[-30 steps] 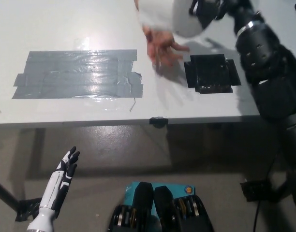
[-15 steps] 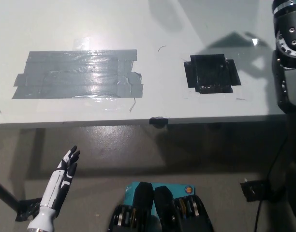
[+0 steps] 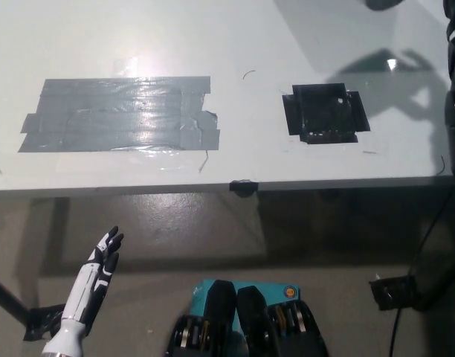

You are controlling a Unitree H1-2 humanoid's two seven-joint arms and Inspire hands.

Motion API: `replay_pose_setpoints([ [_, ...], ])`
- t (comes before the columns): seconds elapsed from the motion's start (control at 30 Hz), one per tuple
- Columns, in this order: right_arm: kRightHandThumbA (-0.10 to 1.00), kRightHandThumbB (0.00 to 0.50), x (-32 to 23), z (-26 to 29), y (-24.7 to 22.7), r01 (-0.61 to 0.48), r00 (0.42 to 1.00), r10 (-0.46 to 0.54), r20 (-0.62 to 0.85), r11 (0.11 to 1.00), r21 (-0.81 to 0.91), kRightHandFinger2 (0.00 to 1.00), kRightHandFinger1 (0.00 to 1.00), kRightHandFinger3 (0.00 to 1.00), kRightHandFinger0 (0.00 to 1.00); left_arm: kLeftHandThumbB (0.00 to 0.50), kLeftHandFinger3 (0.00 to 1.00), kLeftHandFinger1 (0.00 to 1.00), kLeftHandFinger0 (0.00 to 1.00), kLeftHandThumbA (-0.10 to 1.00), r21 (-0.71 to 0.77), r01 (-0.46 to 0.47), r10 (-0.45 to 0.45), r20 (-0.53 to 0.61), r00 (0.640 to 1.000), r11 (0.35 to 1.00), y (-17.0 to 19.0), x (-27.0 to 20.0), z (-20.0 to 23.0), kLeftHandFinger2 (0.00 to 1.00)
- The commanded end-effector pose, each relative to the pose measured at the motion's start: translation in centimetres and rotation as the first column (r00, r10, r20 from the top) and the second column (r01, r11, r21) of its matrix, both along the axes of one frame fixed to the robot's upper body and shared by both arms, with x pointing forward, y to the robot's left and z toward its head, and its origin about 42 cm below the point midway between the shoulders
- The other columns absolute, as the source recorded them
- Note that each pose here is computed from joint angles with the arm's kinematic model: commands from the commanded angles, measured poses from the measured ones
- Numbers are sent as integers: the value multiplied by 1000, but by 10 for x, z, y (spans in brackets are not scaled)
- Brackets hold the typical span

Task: A person hands over a roll of toilet paper to the robot , and the robot inserts its right thumb into the hole in the centre to grab the roll, and then places it on the balck area on the desk.

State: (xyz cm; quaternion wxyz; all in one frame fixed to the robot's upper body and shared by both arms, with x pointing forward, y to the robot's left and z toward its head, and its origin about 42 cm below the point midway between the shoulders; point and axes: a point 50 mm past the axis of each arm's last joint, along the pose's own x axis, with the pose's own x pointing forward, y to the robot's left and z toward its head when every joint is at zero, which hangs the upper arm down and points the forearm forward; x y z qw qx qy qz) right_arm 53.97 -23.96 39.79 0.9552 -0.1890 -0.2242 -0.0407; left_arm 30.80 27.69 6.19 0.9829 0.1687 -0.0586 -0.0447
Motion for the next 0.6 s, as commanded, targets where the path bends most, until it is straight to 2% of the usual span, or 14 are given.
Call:
replay_pose_setpoints([
  [0.0, -100, 167, 0, 17, -6, 12, 999, -6, 53, 994, -112, 850, 397, 901, 0, 500, 1000, 1000, 1000, 1000, 20, -1, 0, 39, 999, 1000, 7, 0, 7, 1000],
  [0.03, -100, 166, 0, 15, -7, 8, 999, -3, 46, 993, -119, 856, 392, 910, 0, 500, 1000, 1000, 1000, 1000, 20, -1, 0, 39, 999, 1000, 7, 0, 7, 1000],
  [0.07, -100, 171, -1, 11, -7, 5, 999, -1, 32, 991, -130, 844, 377, 878, 0, 500, 1000, 1000, 1000, 1000, 21, 0, -1, 41, 999, 1000, 6, -1, 7, 1000],
  [0.2, -100, 173, 0, 0, -12, 17, 1000, -13, 18, 977, -213, 884, 448, 861, 35, 500, 1000, 1000, 1000, 1000, 25, -3, 1, 42, 999, 1000, 6, 0, 7, 1000],
  [0.27, -100, 145, -2, -6, -13, 1, 1000, 0, 3, 966, -260, 920, 455, 885, 1, 500, 1000, 1000, 1000, 1000, 14, 0, -1, 44, 999, 1000, 6, 0, 7, 1000],
  [0.33, -100, 149, -2, -10, -15, -6, 1000, 9, 7, 960, -282, 940, 503, 921, 12, 500, 1000, 1000, 1000, 1000, 14, 1, -2, 43, 999, 1000, 6, 0, 8, 1000],
  [0.37, -100, 149, 0, -16, -15, -18, 1000, 22, 9, 950, -312, 932, 528, 930, 27, 500, 1000, 1000, 1000, 1000, 14, -1, 0, 42, 999, 1000, 6, 1, 8, 1000],
  [0.47, -100, 152, 1, -32, -13, -35, 999, 35, -8, 938, -344, 898, 522, 915, 39, 500, 1000, 1000, 1000, 1000, 11, 0, 0, 39, 999, 1000, 5, 1, 7, 1000],
  [0.5, -100, 152, 3, -43, -11, -48, 999, 43, -22, 934, -354, 843, 529, 889, 127, 500, 1000, 1000, 1000, 1000, 9, 0, -1, 40, 999, 1000, 5, 1, 7, 1000],
  [0.53, -100, 156, 4, -47, -11, -51, 999, 44, -29, 933, -357, 782, 471, 848, 102, 500, 1000, 1000, 1000, 1000, 10, 1, -1, 40, 999, 1000, 5, 1, 7, 1000],
  [0.57, -100, 159, 5, -53, -10, -52, 998, 40, -41, 928, -369, 710, 452, 820, 121, 500, 1000, 1000, 1000, 1000, 15, 1, -1, 41, 999, 1000, 4, 1, 7, 1000],
])
